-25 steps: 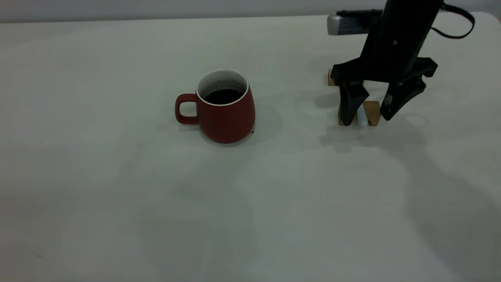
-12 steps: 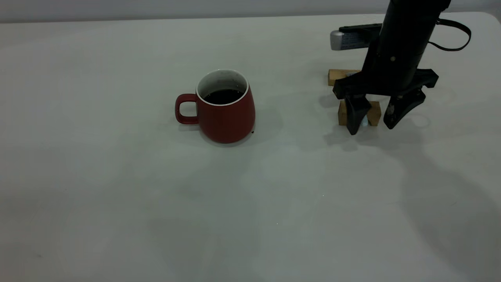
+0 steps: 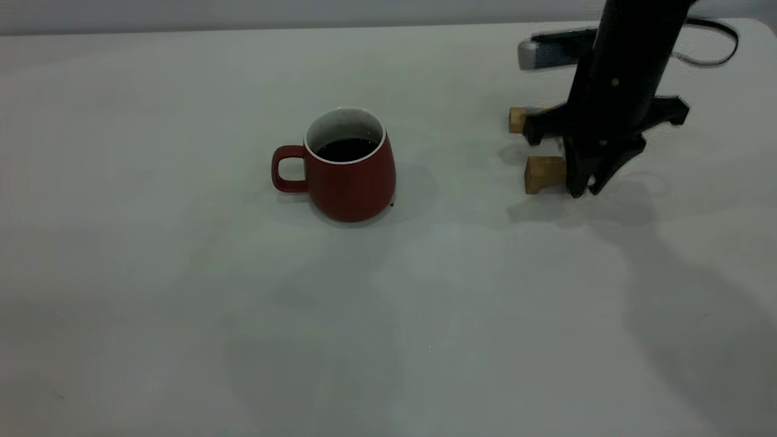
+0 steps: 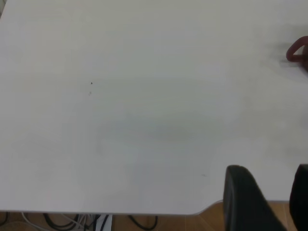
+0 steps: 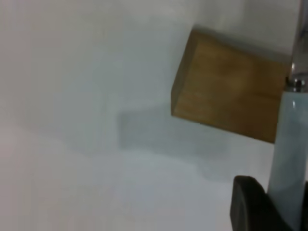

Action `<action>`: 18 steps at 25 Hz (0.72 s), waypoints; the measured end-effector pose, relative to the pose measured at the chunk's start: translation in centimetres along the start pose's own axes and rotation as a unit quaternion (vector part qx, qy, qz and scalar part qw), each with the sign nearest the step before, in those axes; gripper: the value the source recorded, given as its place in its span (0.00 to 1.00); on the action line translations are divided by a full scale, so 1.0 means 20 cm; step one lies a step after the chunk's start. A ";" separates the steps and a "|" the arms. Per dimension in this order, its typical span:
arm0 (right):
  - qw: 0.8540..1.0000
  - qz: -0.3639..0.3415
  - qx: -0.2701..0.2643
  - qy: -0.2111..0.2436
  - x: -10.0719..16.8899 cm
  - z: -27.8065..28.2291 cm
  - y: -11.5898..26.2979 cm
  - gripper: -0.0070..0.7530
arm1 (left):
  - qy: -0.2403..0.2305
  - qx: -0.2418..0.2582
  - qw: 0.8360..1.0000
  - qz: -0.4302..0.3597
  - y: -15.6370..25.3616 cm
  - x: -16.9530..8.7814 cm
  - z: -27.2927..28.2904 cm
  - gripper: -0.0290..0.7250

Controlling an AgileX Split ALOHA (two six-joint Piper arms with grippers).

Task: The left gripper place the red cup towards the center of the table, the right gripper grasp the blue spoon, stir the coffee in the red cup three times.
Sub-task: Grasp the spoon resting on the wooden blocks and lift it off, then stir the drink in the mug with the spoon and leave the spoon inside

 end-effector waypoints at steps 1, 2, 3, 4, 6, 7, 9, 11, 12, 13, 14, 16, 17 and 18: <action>1.000 0.001 -0.009 0.000 0.00 0.05 -0.02 0.19 | 0.000 0.000 1.000 0.000 0.00 0.00 0.00 0.45; 1.000 0.001 -0.020 0.000 0.01 0.12 -0.05 0.19 | 0.000 0.000 1.000 0.000 0.00 0.00 0.00 0.45; 0.999 -0.001 -0.032 -0.003 0.02 0.19 -0.07 0.19 | 0.000 0.000 1.000 0.000 0.00 0.00 0.00 0.45; 0.999 -0.004 -0.042 -0.008 0.03 0.26 -0.09 0.19 | 0.000 0.000 1.000 0.000 0.00 0.00 0.00 0.45; 0.997 -0.031 -0.062 -0.037 0.09 0.42 -0.12 0.19 | 0.000 0.000 1.000 0.000 0.00 0.00 0.00 0.45; 0.994 -0.053 -0.066 -0.064 0.14 0.48 -0.12 0.19 | 0.000 0.000 1.000 0.000 0.00 0.00 0.00 0.45; 0.984 -0.101 -0.075 -0.128 0.26 0.61 -0.14 0.19 | 0.000 0.000 1.000 0.000 0.00 0.00 0.00 0.45; 0.963 -0.156 -0.072 -0.207 0.41 0.70 -0.16 0.19 | 0.000 0.000 1.000 0.000 0.00 0.00 0.00 0.45; 0.947 -0.188 -0.067 -0.252 0.50 0.74 -0.18 0.19 | 0.000 0.000 1.000 0.000 0.00 0.00 0.00 0.45; 0.926 -0.224 -0.062 -0.297 0.58 0.79 -0.20 0.19 | 0.000 0.000 1.000 0.000 0.00 0.00 0.00 0.45; 0.904 -0.255 -0.058 -0.339 0.66 0.84 -0.23 0.19 | 0.000 0.000 1.000 0.000 0.00 0.00 0.00 0.45; 0.850 -0.330 -0.039 -0.409 0.79 0.93 -0.29 0.19 | 0.000 0.000 1.000 0.000 0.00 0.00 0.00 0.45; 0.817 -0.370 -0.024 -0.441 0.84 0.98 -0.31 0.19 | 0.000 0.000 1.000 0.000 0.00 0.00 0.00 0.45; 0.785 -0.407 -0.010 -0.468 0.89 1.02 -0.34 0.19 | 0.000 0.000 1.000 0.000 0.00 0.00 0.00 0.45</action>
Point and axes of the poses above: a point on each arm's last joint axis where the gripper is mounted, z pointing back along that axis away from the gripper, x along the wrist's bending axis when the last joint is at zero, y = z × x, the point moved 10 cm from there along -z, pointing out along that axis toward the gripper, and after that the axes turned 4 degrees about z, right-handed, at the moved point
